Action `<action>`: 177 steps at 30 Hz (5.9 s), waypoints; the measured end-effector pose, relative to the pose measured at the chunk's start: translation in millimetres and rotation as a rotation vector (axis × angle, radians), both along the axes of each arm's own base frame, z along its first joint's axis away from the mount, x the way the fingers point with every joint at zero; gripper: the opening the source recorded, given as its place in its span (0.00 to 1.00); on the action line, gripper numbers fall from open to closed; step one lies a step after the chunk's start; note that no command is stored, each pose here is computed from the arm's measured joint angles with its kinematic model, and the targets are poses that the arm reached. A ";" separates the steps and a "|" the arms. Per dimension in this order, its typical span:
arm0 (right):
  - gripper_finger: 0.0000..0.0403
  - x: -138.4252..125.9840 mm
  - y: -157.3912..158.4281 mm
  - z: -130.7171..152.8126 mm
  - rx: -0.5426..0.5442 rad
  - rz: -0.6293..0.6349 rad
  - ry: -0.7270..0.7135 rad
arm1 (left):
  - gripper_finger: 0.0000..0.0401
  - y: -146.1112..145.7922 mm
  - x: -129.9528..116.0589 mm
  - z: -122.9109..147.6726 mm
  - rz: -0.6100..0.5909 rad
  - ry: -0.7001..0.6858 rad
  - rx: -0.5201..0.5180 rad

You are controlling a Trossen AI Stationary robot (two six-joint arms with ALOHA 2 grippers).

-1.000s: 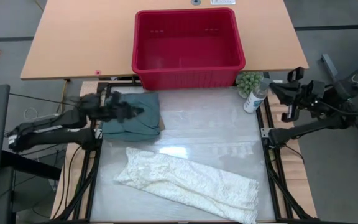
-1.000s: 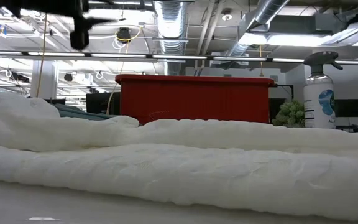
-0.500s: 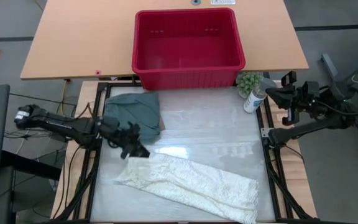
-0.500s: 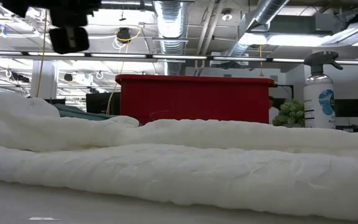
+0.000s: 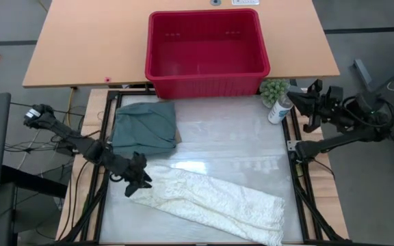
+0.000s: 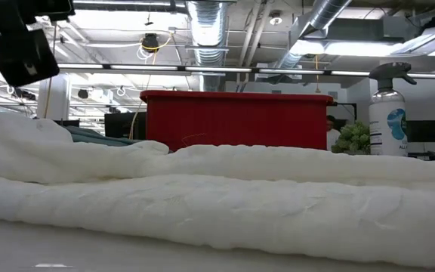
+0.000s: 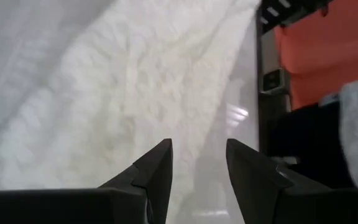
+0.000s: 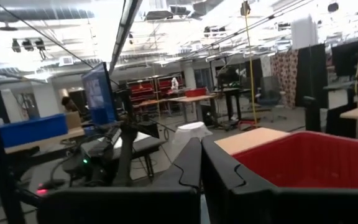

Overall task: Fold Laundry from Bin
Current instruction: Fold the white shirt in the red bin

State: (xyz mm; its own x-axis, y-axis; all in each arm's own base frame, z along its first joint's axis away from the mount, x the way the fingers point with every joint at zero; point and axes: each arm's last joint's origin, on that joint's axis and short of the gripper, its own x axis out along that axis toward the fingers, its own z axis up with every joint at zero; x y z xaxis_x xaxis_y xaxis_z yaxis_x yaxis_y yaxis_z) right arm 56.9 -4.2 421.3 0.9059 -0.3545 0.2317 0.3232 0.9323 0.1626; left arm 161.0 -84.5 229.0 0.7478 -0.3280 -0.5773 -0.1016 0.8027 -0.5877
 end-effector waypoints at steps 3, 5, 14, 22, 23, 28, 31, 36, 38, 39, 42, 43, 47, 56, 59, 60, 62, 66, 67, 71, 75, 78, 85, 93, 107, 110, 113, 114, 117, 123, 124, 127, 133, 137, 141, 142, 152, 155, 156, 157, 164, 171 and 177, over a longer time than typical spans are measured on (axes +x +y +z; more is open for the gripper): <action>0.08 0.2 0.0 -0.6 0.028 0.007 -0.005 | 0.35 -1.8 0.0 -2.3 -0.003 -0.038 0.024; 0.08 0.3 0.0 -1.2 0.036 0.009 -0.002 | 0.35 -3.2 1.6 -3.7 0.002 -0.057 0.047; 0.08 0.9 0.1 -2.1 0.089 0.021 -0.014 | 0.35 -18.4 18.4 -32.1 0.039 -0.005 0.228; 0.08 1.4 0.2 -3.6 0.087 0.020 0.003 | 0.35 -36.3 29.6 -57.8 0.029 0.066 0.226; 0.08 1.4 0.2 -3.7 0.088 0.020 0.003 | 0.35 -37.0 28.9 -61.7 0.036 0.094 0.230; 0.08 1.4 0.2 -3.5 0.107 0.025 -0.006 | 0.35 -34.9 26.3 -81.6 0.151 0.233 0.247; 0.08 5.6 1.1 -4.3 0.162 0.038 -0.011 | 0.35 -32.4 22.0 -94.8 0.228 0.308 0.219; 0.08 36.1 7.1 -21.1 0.252 0.039 0.156 | 0.35 -32.6 8.8 -108.6 0.355 0.369 0.099; 0.08 54.5 10.8 -31.4 0.279 0.027 0.253 | 0.35 -35.5 1.5 -110.4 0.401 0.383 0.047; 0.08 64.1 12.7 -36.1 0.288 0.023 0.294 | 0.35 -37.3 -2.0 -111.3 0.426 0.390 0.016; 0.08 97.3 21.5 -50.6 0.321 0.074 0.408 | 0.35 -44.7 -11.6 -112.3 0.487 0.387 -0.078; 0.08 108.9 25.0 -56.7 0.341 0.105 0.450 | 0.35 -47.8 -15.1 -111.8 0.491 0.391 -0.100; 0.08 153.2 45.2 -89.3 0.443 0.222 0.641 | 0.35 -58.0 -26.5 -111.4 0.533 0.409 -0.184; 0.04 187.9 142.3 -170.4 0.590 0.387 1.034 | 0.35 -75.5 -47.9 -111.2 0.632 0.455 -0.372; 0.04 176.2 173.6 -183.1 0.661 0.406 1.089 | 0.35 -78.9 -52.4 -111.0 0.640 0.459 -0.402; 0.04 172.2 181.6 -186.7 0.684 0.402 1.103 | 0.35 -79.7 -53.6 -110.9 0.641 0.463 -0.409; 0.04 165.7 193.6 -193.6 0.715 0.381 1.124 | 0.35 -80.6 -54.8 -110.9 0.644 0.470 -0.420; 0.04 162.8 201.4 -216.5 0.776 0.254 1.217 | 0.35 -81.9 -54.9 -110.5 0.667 0.495 -0.466; 0.04 163.8 202.1 -222.6 0.790 0.228 1.241 | 0.35 -82.1 -54.7 -110.4 0.674 0.492 -0.477; 0.04 174.2 200.3 -242.0 0.841 0.164 1.298 | 0.35 -82.2 -53.5 -109.8 0.686 0.476 -0.496; 0.04 190.4 188.7 -255.7 0.875 0.134 1.336 | 0.35 -78.9 -53.1 -108.3 0.690 0.481 -0.518; 0.05 202.0 179.8 -264.2 0.834 0.173 1.370 | 0.35 -72.9 -53.8 -106.9 0.693 0.475 -0.524; 0.05 219.9 150.7 -268.0 0.673 0.253 1.422 | 0.35 -51.8 -57.0 -105.6 0.737 0.445 -0.545; 0.05 242.1 74.7 -269.3 0.630 0.150 1.446 | 0.35 -22.5 -69.2 -98.2 0.792 0.444 -0.476; 0.06 235.8 39.8 -230.4 0.666 0.136 1.315 | 0.35 -11.0 -75.9 -64.6 0.563 0.275 -0.561; 0.06 223.3 39.0 -212.5 0.719 0.079 1.271 | 0.35 -10.0 -75.9 -55.8 0.537 0.219 -0.628; 0.07 204.1 40.7 -198.4 0.799 -0.003 1.281 | 0.35 -9.6 -74.4 -42.4 0.504 0.107 -0.693; 0.08 196.9 41.3 -196.0 0.831 -0.040 1.303 | 0.35 -9.5 -73.7 -35.3 0.494 0.059 -0.705; 0.14 176.3 46.8 -189.1 0.945 -0.141 1.358 | 0.35 -8.3 -72.0 -10.7 0.479 -0.098 -0.717; 0.43 152.9 65.1 -183.3 1.039 -0.299 1.376 | 0.35 -2.9 -67.0 35.5 0.539 -0.420 -0.627; 0.49 151.2 68.1 -183.5 1.039 -0.321 1.370 | 0.35 -1.4 -65.9 41.2 0.550 -0.462 -0.592; 0.66 151.2 76.5 -188.1 1.040 -0.375 1.348 | 0.35 2.9 -60.9 54.8 0.582 -0.556 -0.485; 0.83 163.7 84.2 -201.7 1.060 -0.444 1.279 | 0.38 8.4 -42.9 63.3 0.594 -0.635 -0.384; 0.83 169.3 84.8 -205.9 1.042 -0.448 1.251 | 0.42 11.5 -22.4 55.3 0.605 -0.600 -0.372; 0.81 168.1 84.4 -203.2 1.047 -0.436 1.242 | 0.43 19.1 10.2 41.7 0.558 -0.530 -0.400; 0.81 166.9 84.0 -200.9 1.050 -0.426 1.237 | 0.43 21.9 19.8 39.8 0.544 -0.507 -0.408; 0.81 142.3 75.7 -217.7 1.123 -0.425 1.223 | 0.43 52.7 144.8 40.8 0.311 -0.342 -0.258; 0.81 133.6 74.8 -233.2 1.174 -0.350 1.160 | 0.43 58.7 183.5 41.4 0.210 -0.328 -0.249; 0.81 130.2 73.7 -237.1 1.182 -0.339 1.150 | 0.43 59.4 195.0 42.2 0.172 -0.328 -0.249; 0.81 126.1 72.1 -240.5 1.185 -0.331 1.143 | 0.43 59.7 206.2 42.4 0.136 -0.328 -0.255; 0.81 104.0 62.8 -245.5 1.148 -0.318 1.091 | 0.43 57.3 261.7 26.2 0.031 -0.299 -0.270; 0.81 98.3 59.7 -255.9 1.119 -0.258 1.049 | 0.43 57.8 281.5 -18.6 0.096 -0.193 -0.267; 0.81 99.7 60.0 -265.6 1.083 -0.200 1.040 | 0.43 55.5 284.1 -29.5 0.144 -0.169 -0.247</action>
State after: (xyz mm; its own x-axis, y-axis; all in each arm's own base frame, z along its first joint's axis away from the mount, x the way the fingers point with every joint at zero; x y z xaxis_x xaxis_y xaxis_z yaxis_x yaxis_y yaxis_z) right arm 156.6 55.8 155.6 0.4152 -0.0623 -0.9076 0.8257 0.4446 0.3473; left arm 445.1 -29.0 199.4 0.8753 -0.3262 -0.3569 -0.0880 0.6182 -0.7811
